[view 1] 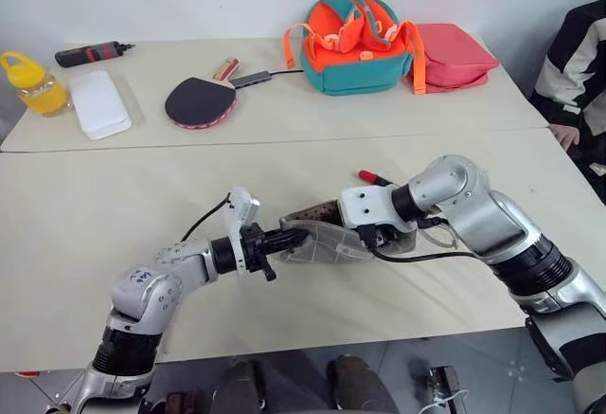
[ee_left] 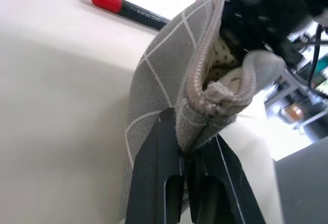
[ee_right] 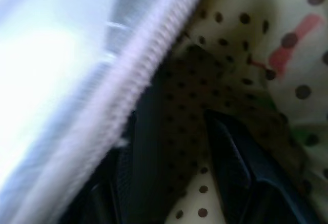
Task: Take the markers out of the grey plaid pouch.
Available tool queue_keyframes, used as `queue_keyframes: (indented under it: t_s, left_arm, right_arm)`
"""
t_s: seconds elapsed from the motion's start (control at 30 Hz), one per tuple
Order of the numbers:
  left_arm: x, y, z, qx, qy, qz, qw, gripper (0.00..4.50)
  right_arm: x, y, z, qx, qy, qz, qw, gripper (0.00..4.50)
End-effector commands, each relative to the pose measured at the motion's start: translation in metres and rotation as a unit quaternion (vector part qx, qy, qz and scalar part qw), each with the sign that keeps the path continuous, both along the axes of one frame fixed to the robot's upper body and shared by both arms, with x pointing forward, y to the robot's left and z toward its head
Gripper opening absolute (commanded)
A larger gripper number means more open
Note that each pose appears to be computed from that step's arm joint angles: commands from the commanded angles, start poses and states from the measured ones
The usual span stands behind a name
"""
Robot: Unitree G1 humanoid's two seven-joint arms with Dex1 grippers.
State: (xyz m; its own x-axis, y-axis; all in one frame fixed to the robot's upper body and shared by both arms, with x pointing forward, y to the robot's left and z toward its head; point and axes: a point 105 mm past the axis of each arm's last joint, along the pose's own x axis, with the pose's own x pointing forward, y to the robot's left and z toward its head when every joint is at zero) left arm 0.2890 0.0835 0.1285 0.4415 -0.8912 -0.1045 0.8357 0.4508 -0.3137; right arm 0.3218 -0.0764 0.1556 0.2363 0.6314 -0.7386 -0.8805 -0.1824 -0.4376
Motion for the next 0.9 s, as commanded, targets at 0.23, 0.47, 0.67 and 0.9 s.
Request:
queue_keyframes:
  t_s: [0.23,0.47,0.67,0.9]
  left_arm:
    - [-0.004,0.003,-0.004,0.007,0.005,0.002,1.000,0.00]
    - [-0.019,-0.005,-0.004,0.009,0.006,-0.034,0.999,0.00]
    - [-0.020,-0.004,-0.008,0.021,0.004,-0.033,0.999,0.00]
    - [-0.021,-0.004,-0.008,0.022,0.003,-0.032,0.999,0.00]
  right_arm:
    - [-0.025,-0.008,-0.011,-0.027,0.063,0.020,0.997,2.21]
    - [-0.013,-0.008,-0.026,-0.042,0.023,0.010,0.999,2.21]
    - [-0.011,-0.015,-0.043,-0.064,0.028,0.004,0.998,2.21]
    - [-0.011,-0.004,-0.032,-0.031,0.023,0.011,0.999,1.06]
